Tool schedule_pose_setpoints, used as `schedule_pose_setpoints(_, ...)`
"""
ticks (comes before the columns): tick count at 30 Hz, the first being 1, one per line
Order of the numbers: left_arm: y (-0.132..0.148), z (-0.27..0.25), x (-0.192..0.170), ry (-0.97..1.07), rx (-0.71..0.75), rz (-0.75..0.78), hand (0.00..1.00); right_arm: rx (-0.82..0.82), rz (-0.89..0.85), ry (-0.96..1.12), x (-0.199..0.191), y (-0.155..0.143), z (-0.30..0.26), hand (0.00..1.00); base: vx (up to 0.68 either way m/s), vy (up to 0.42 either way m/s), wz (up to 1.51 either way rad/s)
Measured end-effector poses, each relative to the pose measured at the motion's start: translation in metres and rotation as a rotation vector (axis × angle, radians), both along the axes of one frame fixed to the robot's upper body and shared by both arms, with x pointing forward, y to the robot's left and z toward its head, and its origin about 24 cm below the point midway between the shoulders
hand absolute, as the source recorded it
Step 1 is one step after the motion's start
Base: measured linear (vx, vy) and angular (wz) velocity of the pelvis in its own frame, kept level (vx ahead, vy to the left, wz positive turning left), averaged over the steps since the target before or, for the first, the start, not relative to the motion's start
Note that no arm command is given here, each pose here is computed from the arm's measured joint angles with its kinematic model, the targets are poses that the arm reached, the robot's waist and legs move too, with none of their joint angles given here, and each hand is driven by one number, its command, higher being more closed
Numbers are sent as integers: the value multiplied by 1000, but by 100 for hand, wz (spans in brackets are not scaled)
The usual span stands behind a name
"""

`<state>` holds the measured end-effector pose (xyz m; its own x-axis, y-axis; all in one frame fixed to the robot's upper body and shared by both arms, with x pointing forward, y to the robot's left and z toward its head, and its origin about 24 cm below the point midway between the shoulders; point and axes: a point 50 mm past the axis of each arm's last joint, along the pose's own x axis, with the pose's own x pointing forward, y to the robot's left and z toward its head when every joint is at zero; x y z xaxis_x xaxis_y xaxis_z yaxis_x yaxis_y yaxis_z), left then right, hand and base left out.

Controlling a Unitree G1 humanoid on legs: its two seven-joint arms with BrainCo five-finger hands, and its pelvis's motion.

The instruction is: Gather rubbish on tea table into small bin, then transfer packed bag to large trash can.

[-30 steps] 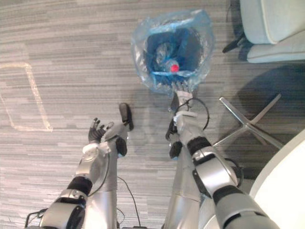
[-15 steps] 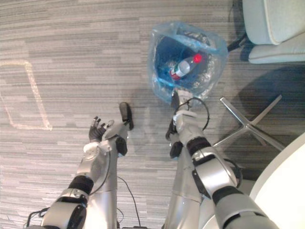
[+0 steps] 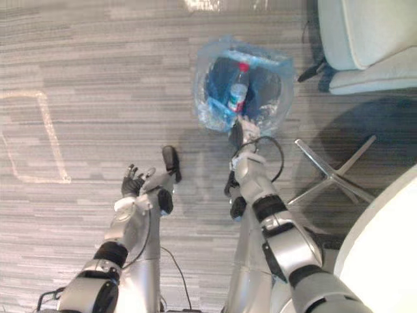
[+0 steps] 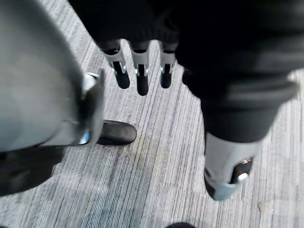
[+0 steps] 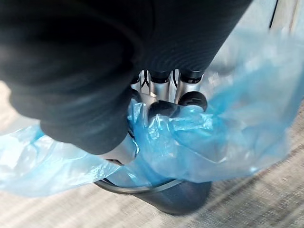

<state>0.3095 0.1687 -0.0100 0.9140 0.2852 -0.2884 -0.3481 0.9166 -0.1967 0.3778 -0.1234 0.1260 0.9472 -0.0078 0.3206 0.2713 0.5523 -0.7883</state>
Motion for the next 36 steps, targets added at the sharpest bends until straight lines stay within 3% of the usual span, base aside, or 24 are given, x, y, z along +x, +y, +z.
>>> schedule_pose_setpoints(7, 2, -35, -32, 149, 39, -27, 0, 192, 75, 41, -33, 13, -29, 100, -38, -20, -14)
schedule_pose_setpoints(20, 7, -85, -89, 386, 110, -94, 0, 391, 269, 147, -96, 38, -62, 100, 65, -15, -5)
schedule_pose_setpoints(28, 4, -107, -114, 534, 210, -199, 0, 444, 284, 260, -103, 32, -84, 100, 83, 24, -12)
schedule_pose_setpoints(36, 17, -105, -118, 530, 288, -222, 0, 470, 269, 350, -105, 23, -100, 100, 12, 33, -5)
